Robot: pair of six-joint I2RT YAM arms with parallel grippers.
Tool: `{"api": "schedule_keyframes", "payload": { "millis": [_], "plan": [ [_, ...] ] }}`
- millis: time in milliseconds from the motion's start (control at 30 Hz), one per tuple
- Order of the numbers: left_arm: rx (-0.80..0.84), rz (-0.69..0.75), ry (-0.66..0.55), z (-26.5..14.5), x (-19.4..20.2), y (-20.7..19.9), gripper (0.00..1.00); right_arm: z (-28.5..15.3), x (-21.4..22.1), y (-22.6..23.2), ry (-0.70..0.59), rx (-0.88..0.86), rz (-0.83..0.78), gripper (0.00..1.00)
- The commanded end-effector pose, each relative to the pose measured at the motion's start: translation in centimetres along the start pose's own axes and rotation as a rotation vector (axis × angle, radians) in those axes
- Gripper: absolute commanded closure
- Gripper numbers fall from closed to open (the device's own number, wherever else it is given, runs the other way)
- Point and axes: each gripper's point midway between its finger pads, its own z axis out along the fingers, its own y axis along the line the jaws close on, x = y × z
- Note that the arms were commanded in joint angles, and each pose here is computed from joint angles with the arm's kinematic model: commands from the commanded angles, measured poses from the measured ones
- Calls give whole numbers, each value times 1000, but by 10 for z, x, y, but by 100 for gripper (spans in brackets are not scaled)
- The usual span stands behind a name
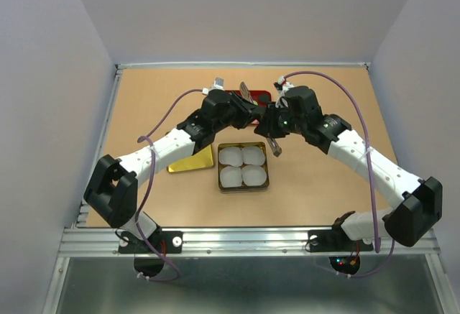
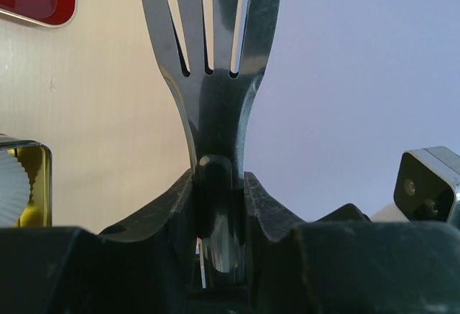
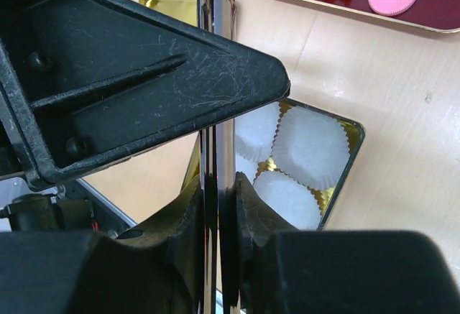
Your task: Pack the cookies
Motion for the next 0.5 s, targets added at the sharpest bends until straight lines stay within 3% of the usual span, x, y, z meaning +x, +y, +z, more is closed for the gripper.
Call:
{"api": "schedule_keyframes", "payload": {
  "millis": [0, 133, 267, 400, 467],
  "plan": [
    [85, 24, -22, -12, -8, -28, 62, 2, -7, -6, -35, 24, -11, 83],
    [81, 54, -25, -12, -9, -30, 44, 3, -8, -9, -40, 41, -2, 88],
    [31, 107, -29, -15, -12, -26, 32, 4, -9, -10, -42, 51, 9, 88],
    [-37, 128, -98, -33, -27, -13, 21, 5, -21, -10, -65, 82, 13, 88],
    [-67, 139, -191, -50, -46, -6, 15, 9, -29, -13, -72, 113, 11, 88]
  ]
}}
